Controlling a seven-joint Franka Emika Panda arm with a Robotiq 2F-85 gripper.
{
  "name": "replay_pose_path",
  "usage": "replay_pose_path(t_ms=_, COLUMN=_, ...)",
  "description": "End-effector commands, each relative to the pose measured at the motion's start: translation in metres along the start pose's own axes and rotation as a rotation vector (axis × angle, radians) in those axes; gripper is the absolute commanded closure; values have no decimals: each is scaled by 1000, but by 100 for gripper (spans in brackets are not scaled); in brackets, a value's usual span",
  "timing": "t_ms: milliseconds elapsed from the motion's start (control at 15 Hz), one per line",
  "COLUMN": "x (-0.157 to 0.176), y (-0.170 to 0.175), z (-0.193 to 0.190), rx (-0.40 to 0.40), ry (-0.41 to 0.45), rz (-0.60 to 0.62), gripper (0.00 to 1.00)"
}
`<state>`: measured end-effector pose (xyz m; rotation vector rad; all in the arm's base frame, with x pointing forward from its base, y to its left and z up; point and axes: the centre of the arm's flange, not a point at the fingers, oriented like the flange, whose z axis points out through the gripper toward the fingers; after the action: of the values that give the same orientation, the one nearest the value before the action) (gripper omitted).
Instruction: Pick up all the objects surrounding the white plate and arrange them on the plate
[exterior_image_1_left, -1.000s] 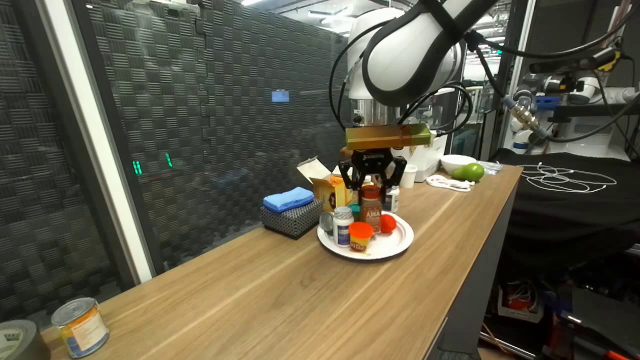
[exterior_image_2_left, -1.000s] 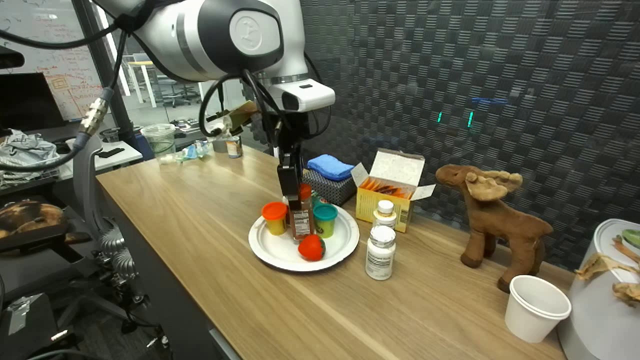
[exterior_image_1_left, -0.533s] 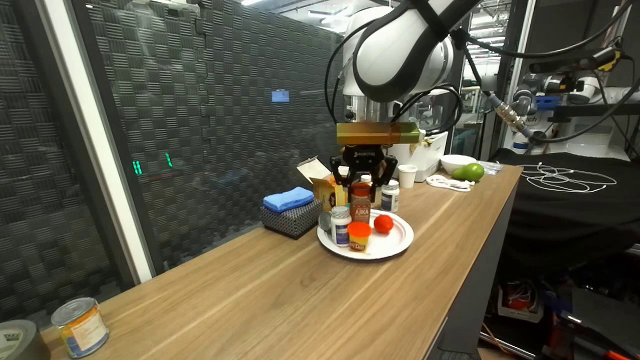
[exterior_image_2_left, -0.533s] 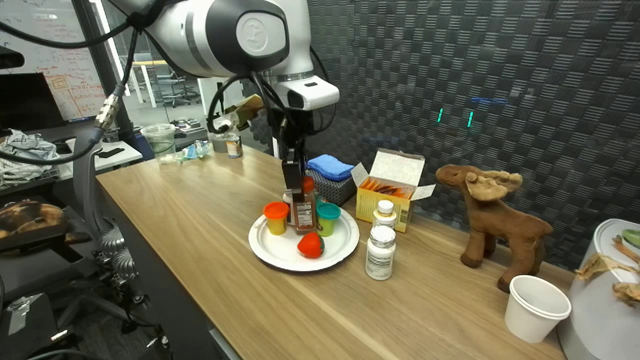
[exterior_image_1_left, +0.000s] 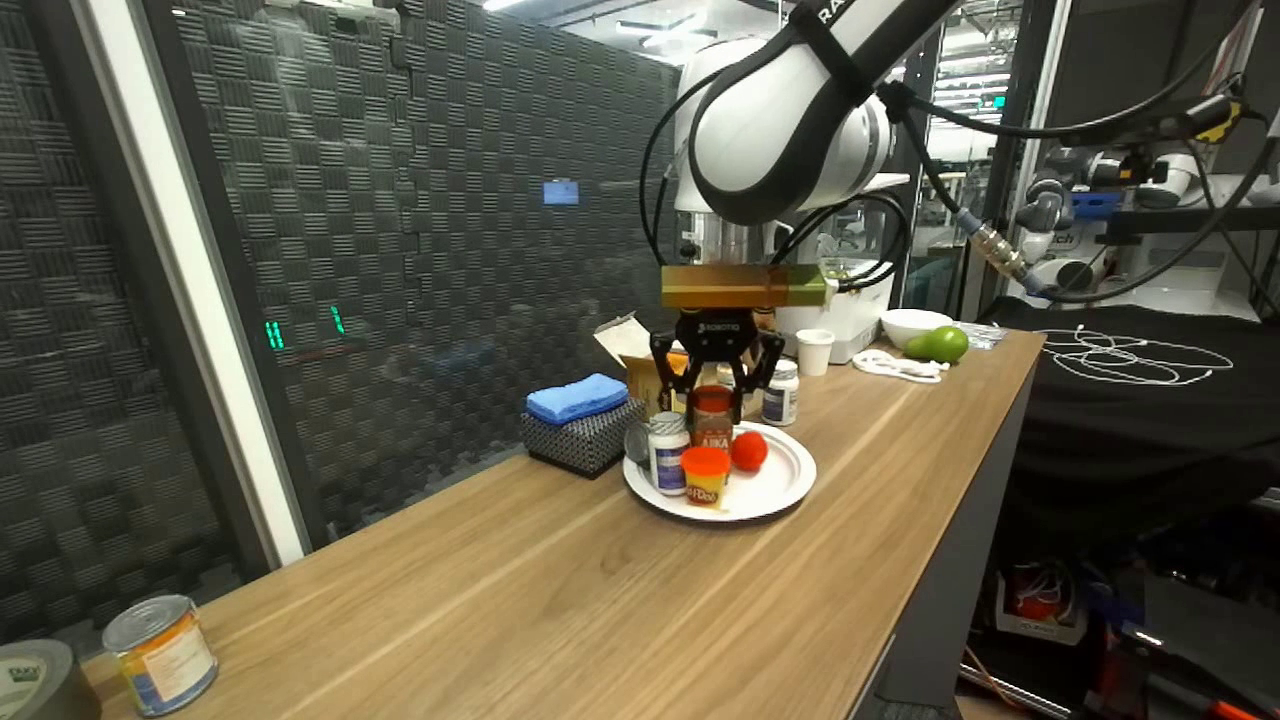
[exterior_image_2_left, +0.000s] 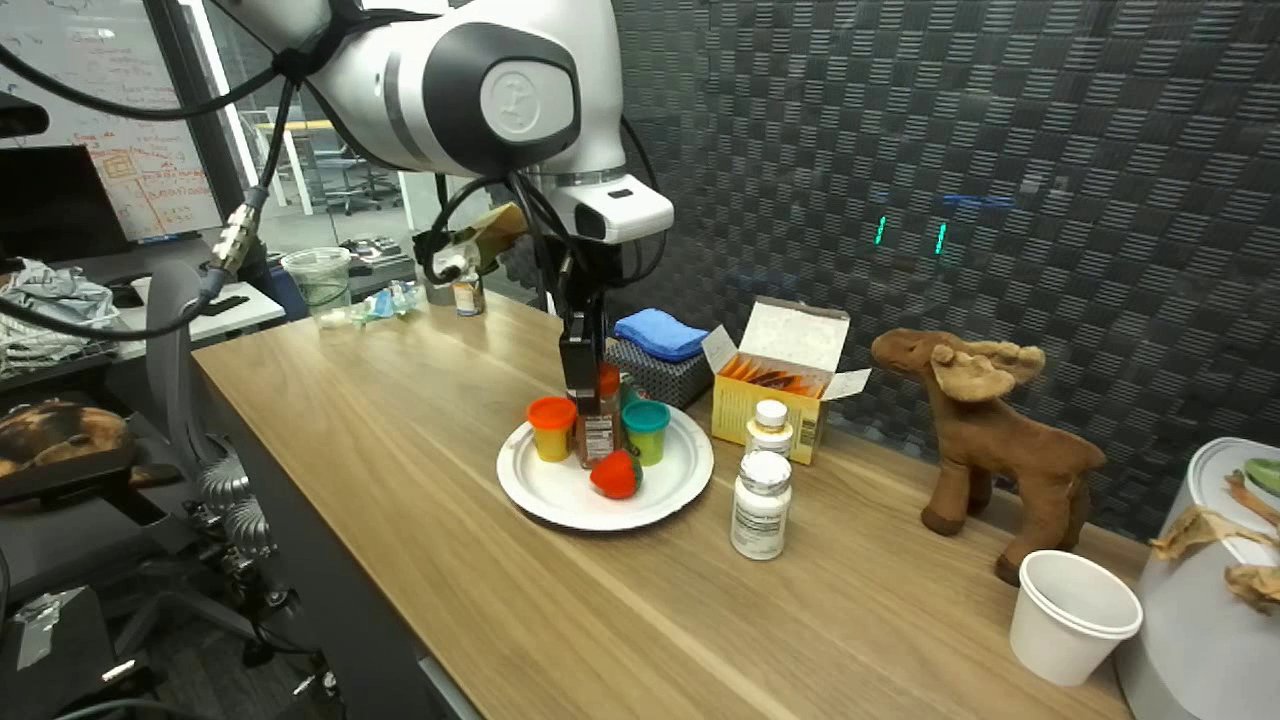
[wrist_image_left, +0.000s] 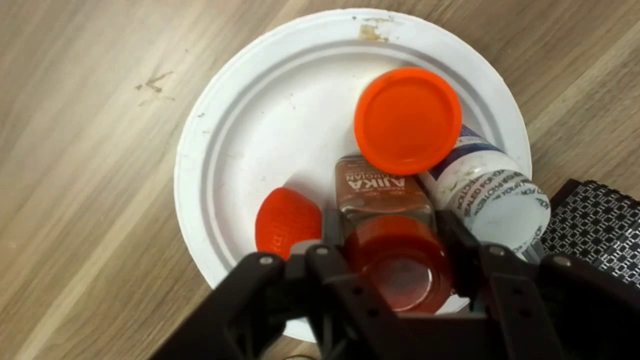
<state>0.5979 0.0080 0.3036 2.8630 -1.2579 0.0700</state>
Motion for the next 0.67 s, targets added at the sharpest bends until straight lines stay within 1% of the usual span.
replay_pose_path(t_ms=0, x=1, y=-9, z=-8, rx=23, ry=1, rz=-18, gripper=75)
replay_pose_path(t_ms=67, x=-1, y=-9, z=-11, rx=23, ry=0, rz=-40, gripper=48)
replay_pose_path(t_ms=133, x=-2, y=-9, z=-14, rx=19, ry=12, rz=-45, gripper=24)
replay_pose_path(t_ms=267, x=-5, y=-5, z=-24, rx=8, ry=34, rz=-53, gripper=21)
replay_pose_path(t_ms=333, x=-3, y=-1, z=-32, rx=8, ry=53, rz=-43, gripper=16)
replay_pose_path(t_ms=400, x=1, y=3, z=-39, rx=15, ry=65, rz=-40, gripper=7)
replay_pose_path(t_ms=467, x=7, y=10, z=-48, rx=18, ry=81, rz=-23, gripper=1)
replay_pose_path(t_ms=600, x=21, y=25, z=-64, rx=24, ry=108, rz=10, gripper=0)
